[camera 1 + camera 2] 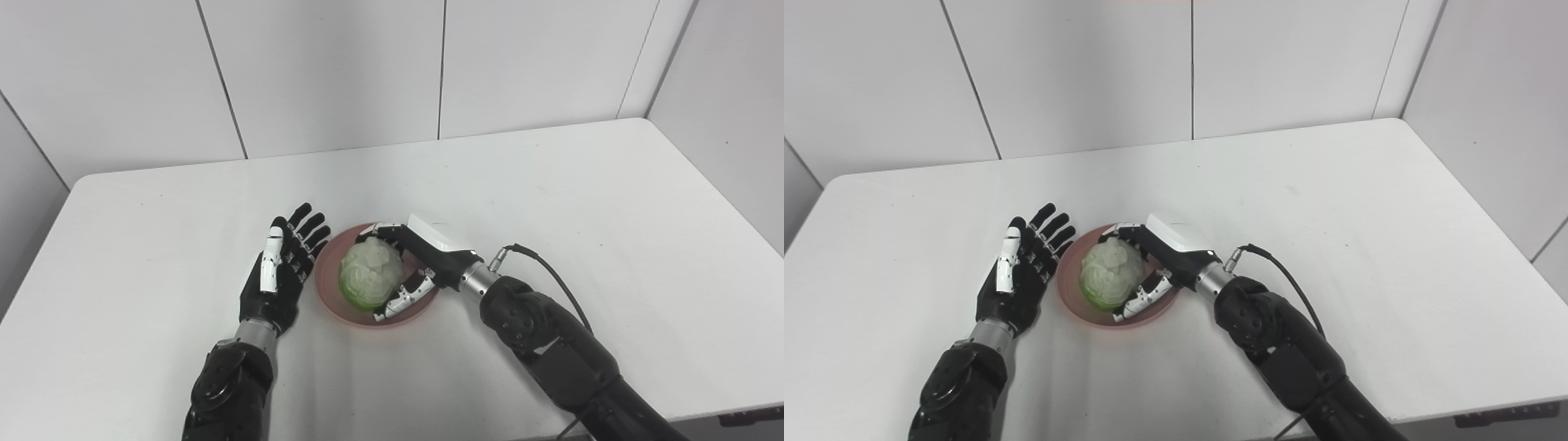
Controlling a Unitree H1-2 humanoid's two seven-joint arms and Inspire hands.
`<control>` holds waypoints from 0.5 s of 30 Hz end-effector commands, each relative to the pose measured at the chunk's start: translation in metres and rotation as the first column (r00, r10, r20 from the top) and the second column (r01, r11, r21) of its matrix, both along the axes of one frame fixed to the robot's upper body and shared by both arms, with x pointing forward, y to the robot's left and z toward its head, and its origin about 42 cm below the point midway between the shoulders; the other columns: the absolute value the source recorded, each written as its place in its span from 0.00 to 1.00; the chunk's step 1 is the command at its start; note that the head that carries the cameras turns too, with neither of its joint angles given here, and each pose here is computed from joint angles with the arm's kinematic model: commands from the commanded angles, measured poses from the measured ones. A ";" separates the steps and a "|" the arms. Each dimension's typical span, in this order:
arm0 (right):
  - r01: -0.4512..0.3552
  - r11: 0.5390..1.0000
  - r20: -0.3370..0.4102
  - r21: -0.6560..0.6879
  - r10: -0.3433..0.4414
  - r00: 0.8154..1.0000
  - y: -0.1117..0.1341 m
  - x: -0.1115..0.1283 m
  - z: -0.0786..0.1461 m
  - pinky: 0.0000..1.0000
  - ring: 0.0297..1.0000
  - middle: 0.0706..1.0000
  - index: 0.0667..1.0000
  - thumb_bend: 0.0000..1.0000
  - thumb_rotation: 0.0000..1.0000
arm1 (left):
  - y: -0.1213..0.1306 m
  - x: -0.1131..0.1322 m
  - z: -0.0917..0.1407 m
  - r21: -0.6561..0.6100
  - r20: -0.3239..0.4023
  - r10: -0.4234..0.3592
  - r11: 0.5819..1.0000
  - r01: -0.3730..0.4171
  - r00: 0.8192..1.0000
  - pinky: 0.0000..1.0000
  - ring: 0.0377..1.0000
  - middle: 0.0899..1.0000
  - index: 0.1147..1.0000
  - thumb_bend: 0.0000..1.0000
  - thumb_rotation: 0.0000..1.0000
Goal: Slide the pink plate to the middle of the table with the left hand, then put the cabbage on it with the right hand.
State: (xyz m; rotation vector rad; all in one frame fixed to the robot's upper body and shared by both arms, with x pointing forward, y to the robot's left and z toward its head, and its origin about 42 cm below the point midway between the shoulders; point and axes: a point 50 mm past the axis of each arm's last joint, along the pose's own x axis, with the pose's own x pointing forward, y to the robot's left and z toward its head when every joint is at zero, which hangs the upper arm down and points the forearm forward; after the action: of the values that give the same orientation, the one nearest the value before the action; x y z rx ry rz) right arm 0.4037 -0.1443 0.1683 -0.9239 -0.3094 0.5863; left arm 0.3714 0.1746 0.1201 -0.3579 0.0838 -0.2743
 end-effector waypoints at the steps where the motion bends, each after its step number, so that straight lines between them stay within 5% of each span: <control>1: -0.023 0.998 0.038 -0.057 0.025 0.999 0.005 0.005 0.020 0.71 0.78 0.80 0.80 0.94 0.47 | -0.003 -0.007 -0.019 0.013 -0.099 0.002 1.000 -0.001 0.995 0.88 0.87 0.87 0.86 0.45 1.00; 7: -0.017 0.991 0.041 -0.130 0.023 0.999 0.006 0.003 0.025 0.87 0.95 0.98 0.98 1.00 0.60 | -0.004 -0.006 -0.019 0.012 -0.099 0.004 1.000 -0.003 0.995 0.88 0.87 0.87 0.86 0.45 1.00; 15: -0.021 0.989 0.047 -0.145 0.028 0.999 0.004 0.005 0.034 0.97 1.00 1.00 1.00 1.00 0.68 | -0.005 -0.006 -0.019 0.006 -0.102 0.002 1.000 -0.002 0.995 0.88 0.87 0.87 0.86 0.45 1.00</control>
State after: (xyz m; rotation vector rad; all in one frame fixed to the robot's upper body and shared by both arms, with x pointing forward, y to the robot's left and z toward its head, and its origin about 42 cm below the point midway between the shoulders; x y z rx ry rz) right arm 0.3983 -0.1419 0.1726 -1.0739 -0.2593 0.6661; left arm 0.3717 0.1732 0.1198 -0.3610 0.0853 -0.2748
